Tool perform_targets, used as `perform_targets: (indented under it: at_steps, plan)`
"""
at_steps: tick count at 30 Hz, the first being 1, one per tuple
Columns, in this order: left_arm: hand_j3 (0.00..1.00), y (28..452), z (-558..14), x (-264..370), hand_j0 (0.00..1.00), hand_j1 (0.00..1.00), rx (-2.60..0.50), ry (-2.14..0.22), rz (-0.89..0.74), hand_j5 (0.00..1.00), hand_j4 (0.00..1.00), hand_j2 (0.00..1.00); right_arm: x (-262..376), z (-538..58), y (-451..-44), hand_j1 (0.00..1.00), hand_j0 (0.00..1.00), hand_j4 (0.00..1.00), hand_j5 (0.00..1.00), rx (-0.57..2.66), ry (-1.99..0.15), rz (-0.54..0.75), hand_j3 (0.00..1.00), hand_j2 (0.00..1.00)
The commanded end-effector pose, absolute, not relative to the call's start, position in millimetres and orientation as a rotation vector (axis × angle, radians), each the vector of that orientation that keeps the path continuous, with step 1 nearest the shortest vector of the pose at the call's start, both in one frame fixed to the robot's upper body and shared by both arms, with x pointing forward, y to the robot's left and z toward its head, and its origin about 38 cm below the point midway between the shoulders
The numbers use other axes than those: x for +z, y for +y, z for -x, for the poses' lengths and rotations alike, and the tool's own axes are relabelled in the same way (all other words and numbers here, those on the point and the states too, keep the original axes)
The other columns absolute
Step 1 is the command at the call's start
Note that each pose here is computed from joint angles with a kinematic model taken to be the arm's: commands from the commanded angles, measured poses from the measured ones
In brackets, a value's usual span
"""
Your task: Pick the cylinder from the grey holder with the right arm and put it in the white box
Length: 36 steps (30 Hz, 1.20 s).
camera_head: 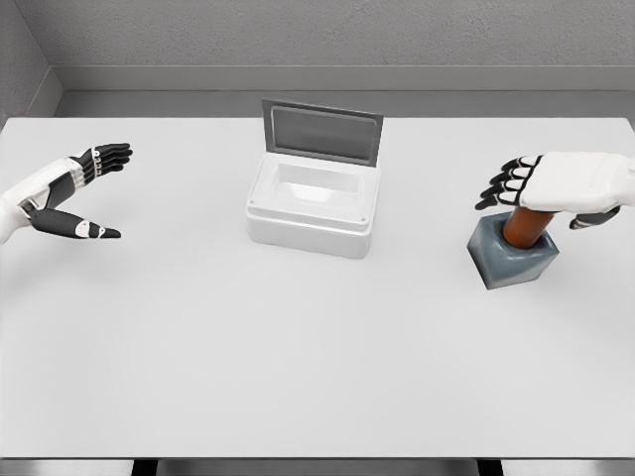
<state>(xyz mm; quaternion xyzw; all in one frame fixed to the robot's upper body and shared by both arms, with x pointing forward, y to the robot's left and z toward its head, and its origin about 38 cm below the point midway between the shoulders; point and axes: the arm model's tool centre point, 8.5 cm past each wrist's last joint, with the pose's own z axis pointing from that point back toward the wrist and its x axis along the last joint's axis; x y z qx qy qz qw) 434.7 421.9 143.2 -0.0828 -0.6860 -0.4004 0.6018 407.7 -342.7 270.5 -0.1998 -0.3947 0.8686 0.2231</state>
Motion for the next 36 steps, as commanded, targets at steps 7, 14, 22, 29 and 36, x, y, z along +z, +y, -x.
perform_targets:
  at_steps: [7, 14, 22, 29, 36]
  plan:
    - [1.0, 426, -435, 143, 1.0, 1.0, -0.91, -1.591, 0.187, 1.0, 1.0, 1.0, 269, -408, -343, 0.99, 0.99, 0.99, 0.99, 2.394, -1.089, 0.549, 0.99, 0.99]
    - [1.0, 425, -435, 144, 1.0, 1.0, -0.911, -1.592, 0.188, 1.0, 1.0, 1.0, 269, -408, -342, 0.86, 0.86, 0.86, 0.86, 2.394, -1.091, 0.548, 0.86, 0.86]
    - [1.0, 427, -435, 143, 1.0, 1.0, -0.91, -1.588, 0.183, 1.0, 1.0, 1.0, 268, -407, -339, 0.39, 0.39, 0.39, 0.39, 2.402, -1.095, 0.538, 0.39, 0.39]
    - [1.0, 430, -434, 142, 1.0, 1.0, -0.904, -1.583, 0.175, 1.0, 1.0, 1.0, 279, -409, -345, 0.18, 0.18, 0.18, 0.18, 2.388, -1.098, 0.571, 0.18, 0.18]
    - [1.0, 430, -432, 138, 1.0, 1.0, -0.904, -1.573, 0.179, 1.0, 1.0, 1.0, 342, -412, -351, 0.18, 0.18, 0.18, 0.18, 2.269, -1.289, 0.662, 0.18, 0.18]
